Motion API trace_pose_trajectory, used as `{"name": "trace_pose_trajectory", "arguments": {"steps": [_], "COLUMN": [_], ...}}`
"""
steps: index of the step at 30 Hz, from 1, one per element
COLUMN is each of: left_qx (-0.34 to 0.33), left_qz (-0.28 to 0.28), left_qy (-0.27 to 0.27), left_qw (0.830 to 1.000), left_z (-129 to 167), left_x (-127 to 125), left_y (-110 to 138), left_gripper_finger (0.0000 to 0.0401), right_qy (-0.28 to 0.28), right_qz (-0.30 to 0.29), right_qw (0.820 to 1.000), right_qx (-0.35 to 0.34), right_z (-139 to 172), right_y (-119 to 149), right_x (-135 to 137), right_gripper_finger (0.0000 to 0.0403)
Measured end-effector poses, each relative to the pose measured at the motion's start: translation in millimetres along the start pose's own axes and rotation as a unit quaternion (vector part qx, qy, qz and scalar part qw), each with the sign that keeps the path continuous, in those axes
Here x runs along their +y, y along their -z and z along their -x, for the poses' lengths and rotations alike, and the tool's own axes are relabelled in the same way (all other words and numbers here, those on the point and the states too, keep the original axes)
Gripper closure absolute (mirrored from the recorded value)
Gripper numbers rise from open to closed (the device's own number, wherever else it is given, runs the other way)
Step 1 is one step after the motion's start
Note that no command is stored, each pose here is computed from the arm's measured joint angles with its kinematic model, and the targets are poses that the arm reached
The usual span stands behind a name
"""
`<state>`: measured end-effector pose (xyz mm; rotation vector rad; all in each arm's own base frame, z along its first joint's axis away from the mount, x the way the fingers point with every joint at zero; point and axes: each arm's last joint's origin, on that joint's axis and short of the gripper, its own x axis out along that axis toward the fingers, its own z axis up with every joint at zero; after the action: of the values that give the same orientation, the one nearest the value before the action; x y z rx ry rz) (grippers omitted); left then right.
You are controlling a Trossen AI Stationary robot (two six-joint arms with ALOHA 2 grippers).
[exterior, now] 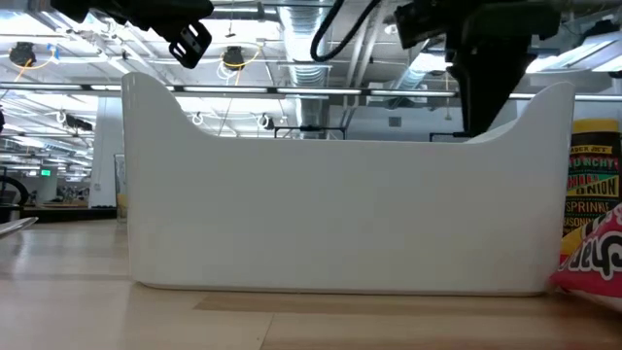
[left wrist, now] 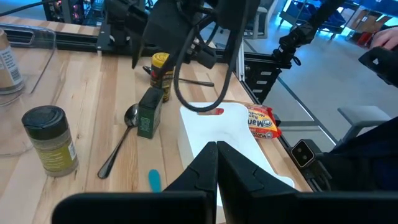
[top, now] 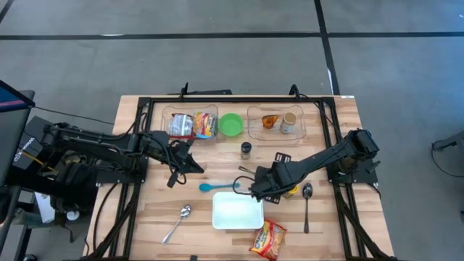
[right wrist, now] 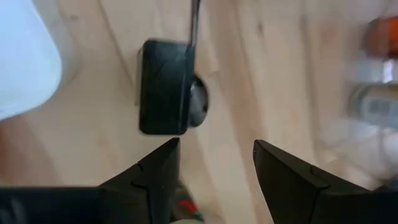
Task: Pick & Place Food Item
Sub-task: Put the black seasoning into the right transparent bin
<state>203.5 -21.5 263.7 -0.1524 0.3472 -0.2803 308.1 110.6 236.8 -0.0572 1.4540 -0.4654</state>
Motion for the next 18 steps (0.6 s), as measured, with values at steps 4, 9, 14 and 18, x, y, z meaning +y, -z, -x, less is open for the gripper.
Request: {"name": "trace_pose_trajectory", "arguments": {"steps": [4, 9, 14, 18], "left_qx": [0.0, 0.0, 0.0, 0.0], "left_qz": [0.0, 0.0, 0.0, 0.0], "left_qy": [0.0, 0.0, 0.0, 0.0], "left_qw": [1.0, 1.0, 1.0, 1.0], "left_z": [0.0, 0.0, 0.0, 0.0], "left_x": [0.0, 0.0, 0.0, 0.0], "left_y": [0.0, 0.0, 0.0, 0.0], "left_gripper_finger": [0.0401, 0.0401, 0.0401, 0.0401], "right_qy": [0.022, 0.032, 0.017, 0.007], "right_qz": [0.005, 0.018, 0.007, 0.001], "right_qw": [0.999, 0.999, 1.0, 1.0], "right_qx": [-0.022, 0.003, 0.019, 0.004], "right_z": [2.9, 4.0, 5.1, 6.7], "right_y": [3.7, 10.1, 13.8, 14.4], "right_x": [5.0, 4.1, 7.1, 12.9], "right_gripper_finger": [0.0205, 0.0205, 0.0205, 0.0205]}}
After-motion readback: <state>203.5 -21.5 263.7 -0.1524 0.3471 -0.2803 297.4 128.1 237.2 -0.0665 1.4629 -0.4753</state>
